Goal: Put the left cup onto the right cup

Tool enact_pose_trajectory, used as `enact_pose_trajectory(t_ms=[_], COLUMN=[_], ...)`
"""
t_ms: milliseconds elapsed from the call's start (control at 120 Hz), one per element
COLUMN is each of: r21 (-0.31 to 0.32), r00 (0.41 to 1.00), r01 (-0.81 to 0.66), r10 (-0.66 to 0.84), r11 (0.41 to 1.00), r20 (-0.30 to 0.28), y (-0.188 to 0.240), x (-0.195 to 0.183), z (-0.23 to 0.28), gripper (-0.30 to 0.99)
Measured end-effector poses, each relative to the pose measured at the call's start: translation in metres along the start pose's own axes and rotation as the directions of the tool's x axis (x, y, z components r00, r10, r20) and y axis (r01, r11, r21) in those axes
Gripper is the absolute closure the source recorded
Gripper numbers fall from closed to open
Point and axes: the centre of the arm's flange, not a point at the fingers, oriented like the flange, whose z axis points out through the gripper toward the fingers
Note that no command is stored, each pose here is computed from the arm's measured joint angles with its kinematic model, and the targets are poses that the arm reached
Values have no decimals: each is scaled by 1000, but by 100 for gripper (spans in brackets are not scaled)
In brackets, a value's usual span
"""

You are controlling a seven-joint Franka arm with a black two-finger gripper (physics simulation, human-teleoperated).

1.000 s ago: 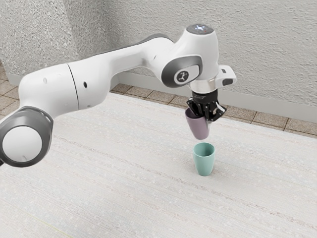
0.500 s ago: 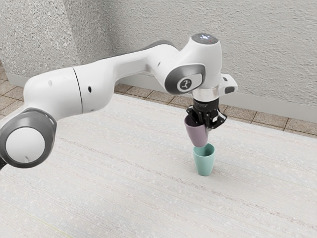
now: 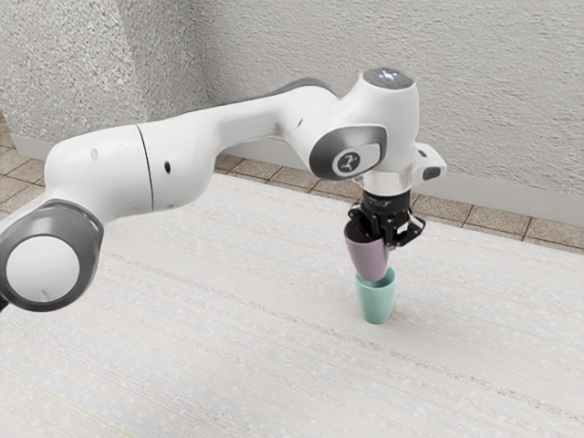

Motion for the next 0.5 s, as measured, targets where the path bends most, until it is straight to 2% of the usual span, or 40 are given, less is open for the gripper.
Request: enact_pose_trajectory(t_ms=[283, 500], r21=[-1, 13], r00=[999, 999], r01=[34, 49], r10=[-34, -49], r11=[999, 999], r20=[4, -18], y=[3, 0], x=[-1, 3], z=[5, 5], gripper=[78, 78])
